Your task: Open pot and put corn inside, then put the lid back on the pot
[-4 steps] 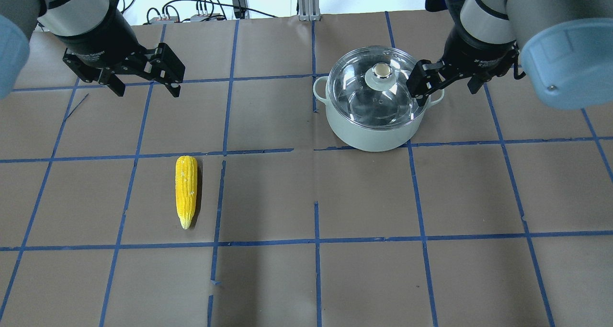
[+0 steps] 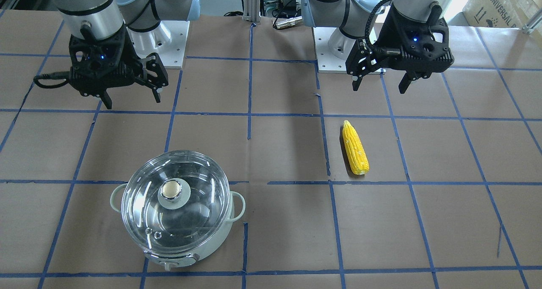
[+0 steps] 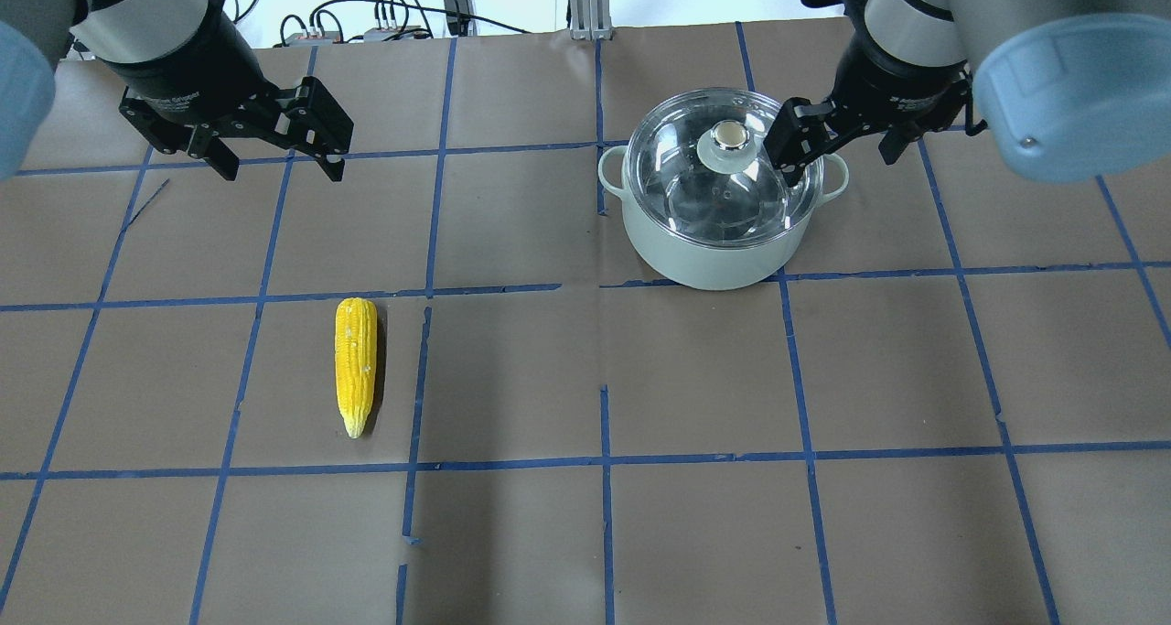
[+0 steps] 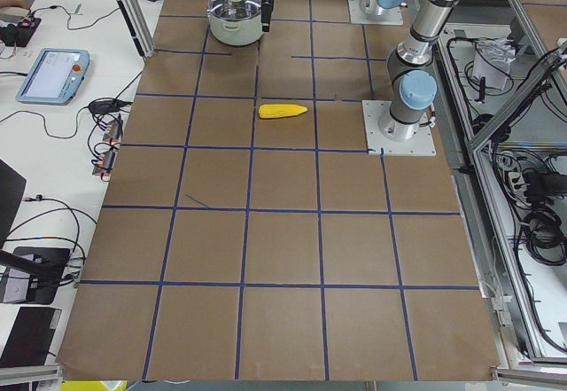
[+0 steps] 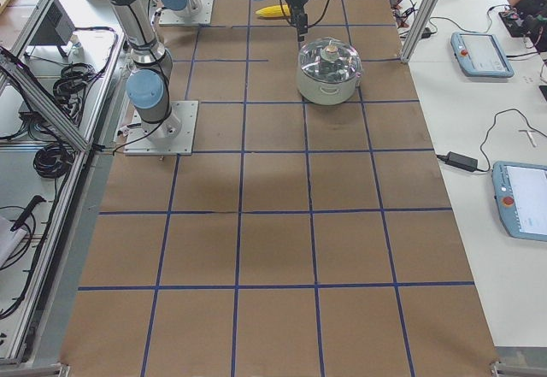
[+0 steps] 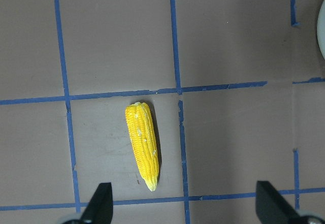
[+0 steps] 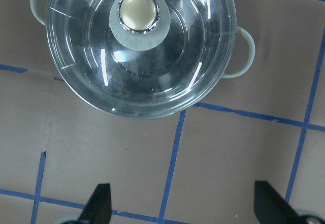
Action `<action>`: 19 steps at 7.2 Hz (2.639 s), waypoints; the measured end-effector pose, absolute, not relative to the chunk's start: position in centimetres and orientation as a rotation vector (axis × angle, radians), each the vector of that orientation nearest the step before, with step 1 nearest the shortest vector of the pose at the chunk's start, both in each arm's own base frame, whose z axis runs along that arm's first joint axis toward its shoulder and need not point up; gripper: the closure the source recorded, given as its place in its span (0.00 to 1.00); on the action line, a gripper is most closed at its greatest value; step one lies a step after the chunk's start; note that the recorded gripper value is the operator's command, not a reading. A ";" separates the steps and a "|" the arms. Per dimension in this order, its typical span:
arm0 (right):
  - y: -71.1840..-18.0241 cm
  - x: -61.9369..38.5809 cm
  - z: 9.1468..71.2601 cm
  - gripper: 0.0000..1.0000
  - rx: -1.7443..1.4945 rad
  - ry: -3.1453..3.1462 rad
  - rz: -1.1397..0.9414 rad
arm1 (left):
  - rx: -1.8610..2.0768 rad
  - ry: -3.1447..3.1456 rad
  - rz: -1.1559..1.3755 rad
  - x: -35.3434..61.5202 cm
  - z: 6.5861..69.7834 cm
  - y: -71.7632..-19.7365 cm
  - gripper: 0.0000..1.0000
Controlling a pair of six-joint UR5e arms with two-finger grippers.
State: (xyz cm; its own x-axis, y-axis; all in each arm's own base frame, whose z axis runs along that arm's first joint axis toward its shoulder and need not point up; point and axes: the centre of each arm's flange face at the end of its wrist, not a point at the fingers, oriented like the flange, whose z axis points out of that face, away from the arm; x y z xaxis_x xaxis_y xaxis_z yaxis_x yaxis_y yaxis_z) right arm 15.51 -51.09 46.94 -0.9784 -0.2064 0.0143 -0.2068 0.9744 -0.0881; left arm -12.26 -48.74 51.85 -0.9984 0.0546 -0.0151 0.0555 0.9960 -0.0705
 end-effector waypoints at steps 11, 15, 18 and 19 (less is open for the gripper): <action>-65.2 21.4 35.1 0.19 0.448 -3.133 0.036 | -0.008 3.127 -0.067 -12.0 50.4 -48.8 0.00; -64.9 21.6 35.2 0.49 0.454 -3.127 0.026 | -0.010 3.138 -0.065 -12.0 50.4 -48.9 0.00; -64.7 21.5 35.6 0.58 0.457 -3.124 0.005 | -0.007 3.138 -0.056 -12.0 50.5 -48.8 0.00; -64.6 21.4 36.3 0.58 0.458 -3.120 -0.009 | -0.007 3.139 -0.054 -12.0 50.4 -48.8 0.00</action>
